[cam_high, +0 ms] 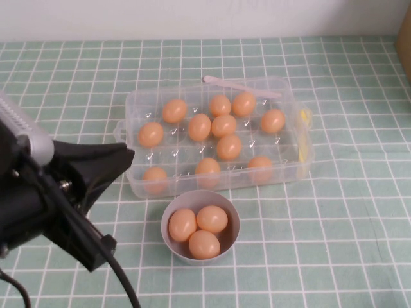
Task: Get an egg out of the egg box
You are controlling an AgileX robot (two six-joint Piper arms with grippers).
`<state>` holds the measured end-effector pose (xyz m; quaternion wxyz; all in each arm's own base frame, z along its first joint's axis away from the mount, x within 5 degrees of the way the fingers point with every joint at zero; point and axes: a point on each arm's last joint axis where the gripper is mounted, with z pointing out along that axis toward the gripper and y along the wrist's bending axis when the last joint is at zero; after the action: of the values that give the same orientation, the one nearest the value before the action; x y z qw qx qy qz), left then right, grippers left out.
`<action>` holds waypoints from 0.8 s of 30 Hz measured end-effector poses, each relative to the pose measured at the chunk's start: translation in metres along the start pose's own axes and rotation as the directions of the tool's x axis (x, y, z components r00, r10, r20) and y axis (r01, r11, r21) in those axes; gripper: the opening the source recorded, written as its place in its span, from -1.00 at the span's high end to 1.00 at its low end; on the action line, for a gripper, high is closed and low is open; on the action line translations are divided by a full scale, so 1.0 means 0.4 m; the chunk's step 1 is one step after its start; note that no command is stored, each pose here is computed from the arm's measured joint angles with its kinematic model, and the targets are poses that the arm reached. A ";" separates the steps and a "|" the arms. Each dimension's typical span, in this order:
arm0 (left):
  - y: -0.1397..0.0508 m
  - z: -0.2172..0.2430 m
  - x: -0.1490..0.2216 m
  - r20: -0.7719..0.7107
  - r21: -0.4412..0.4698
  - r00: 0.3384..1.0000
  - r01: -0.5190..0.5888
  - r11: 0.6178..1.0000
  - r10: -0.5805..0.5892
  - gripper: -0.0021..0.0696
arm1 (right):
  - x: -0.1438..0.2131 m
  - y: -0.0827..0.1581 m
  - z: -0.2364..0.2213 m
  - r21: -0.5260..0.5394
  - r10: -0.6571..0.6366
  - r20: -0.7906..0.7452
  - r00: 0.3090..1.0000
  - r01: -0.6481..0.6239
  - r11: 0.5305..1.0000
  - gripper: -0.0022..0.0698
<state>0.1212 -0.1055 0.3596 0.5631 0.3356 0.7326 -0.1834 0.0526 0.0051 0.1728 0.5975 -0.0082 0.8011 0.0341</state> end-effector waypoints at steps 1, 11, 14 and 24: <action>0.000 -0.001 -0.002 0.007 -0.002 1.000 -0.010 1.000 0.010 0.95 | 0.000 0.000 0.000 0.000 0.000 0.000 1.000 0.000 1.000 0.99; 0.005 -0.017 0.084 0.303 -0.139 0.949 -0.049 0.989 0.090 0.95 | 0.000 0.000 0.000 0.000 0.000 0.000 1.000 0.000 1.000 0.99; 0.008 -0.047 0.159 0.360 -0.195 0.929 -0.018 0.981 0.089 0.95 | 0.000 0.000 0.000 0.000 0.000 0.000 1.000 0.000 1.000 0.99; 0.024 -0.147 0.373 0.458 -0.471 0.882 0.139 0.871 0.107 0.95 | 0.000 0.000 0.000 0.000 0.000 0.000 1.000 0.000 1.000 0.99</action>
<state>0.0655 -0.0181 0.2367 0.7885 0.1208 0.5988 -0.0719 0.0526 0.0051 0.1728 0.5975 -0.0082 0.8011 0.0341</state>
